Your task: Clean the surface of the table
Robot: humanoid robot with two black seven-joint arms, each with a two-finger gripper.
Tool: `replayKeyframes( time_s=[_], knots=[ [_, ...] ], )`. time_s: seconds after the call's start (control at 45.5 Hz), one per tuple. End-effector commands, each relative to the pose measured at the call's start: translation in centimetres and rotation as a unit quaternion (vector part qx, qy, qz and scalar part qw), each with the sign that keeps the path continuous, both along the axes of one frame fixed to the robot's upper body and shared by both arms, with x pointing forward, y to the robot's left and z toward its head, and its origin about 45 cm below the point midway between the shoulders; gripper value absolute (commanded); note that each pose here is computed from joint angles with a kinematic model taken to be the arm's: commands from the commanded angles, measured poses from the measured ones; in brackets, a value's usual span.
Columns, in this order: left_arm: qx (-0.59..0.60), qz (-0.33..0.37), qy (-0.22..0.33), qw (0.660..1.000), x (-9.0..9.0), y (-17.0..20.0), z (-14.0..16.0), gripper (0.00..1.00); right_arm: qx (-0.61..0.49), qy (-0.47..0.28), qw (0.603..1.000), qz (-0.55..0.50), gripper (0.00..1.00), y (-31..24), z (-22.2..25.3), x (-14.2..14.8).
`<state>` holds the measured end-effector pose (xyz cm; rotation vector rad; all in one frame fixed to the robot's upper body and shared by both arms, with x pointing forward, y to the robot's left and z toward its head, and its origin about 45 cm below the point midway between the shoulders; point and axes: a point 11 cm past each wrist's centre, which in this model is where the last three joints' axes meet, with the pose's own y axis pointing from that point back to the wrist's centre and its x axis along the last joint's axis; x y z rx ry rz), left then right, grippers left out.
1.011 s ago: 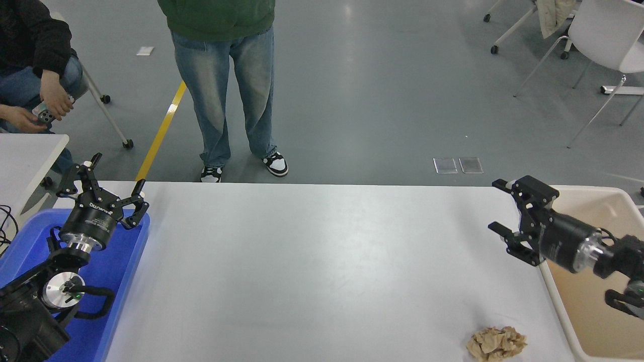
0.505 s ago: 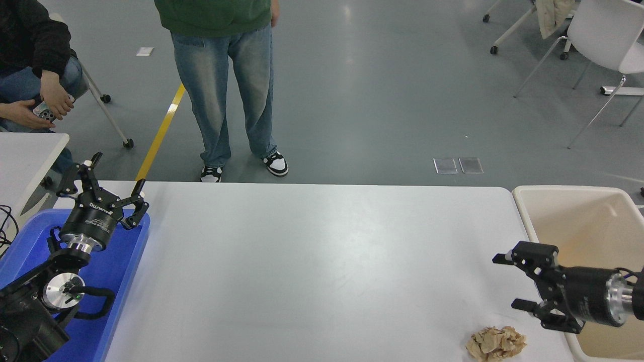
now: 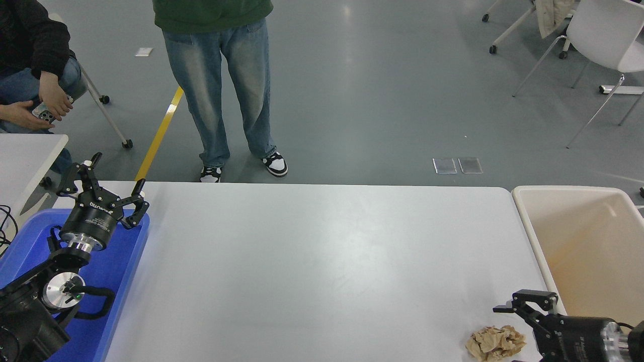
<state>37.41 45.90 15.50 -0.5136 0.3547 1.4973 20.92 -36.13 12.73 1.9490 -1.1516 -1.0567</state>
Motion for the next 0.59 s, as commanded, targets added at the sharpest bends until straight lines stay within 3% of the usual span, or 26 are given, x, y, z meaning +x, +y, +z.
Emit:
replayKeyframes(
  time_s=[0.0,0.154,0.33,0.571],
  knots=[
    [0.000,0.000,0.000,1.000,0.0,0.0,0.0,1.00,0.006,-0.004,1.000,-0.023,0.99,1.7,-1.2,1.0],
    [0.000,0.000,0.000,1.000,0.0,0.0,0.0,1.00,-0.019,-0.014,1.000,-0.002,0.99,1.4,-1.5,1.5],
    [0.000,0.000,0.000,1.000,0.0,0.0,0.0,1.00,-0.075,-0.010,0.995,0.059,0.99,0.2,-3.0,-0.6],
    [0.000,0.000,0.000,1.000,0.0,0.0,0.0,1.00,-0.104,-0.006,0.993,0.055,0.99,-1.4,-3.9,-0.6]
  ],
)
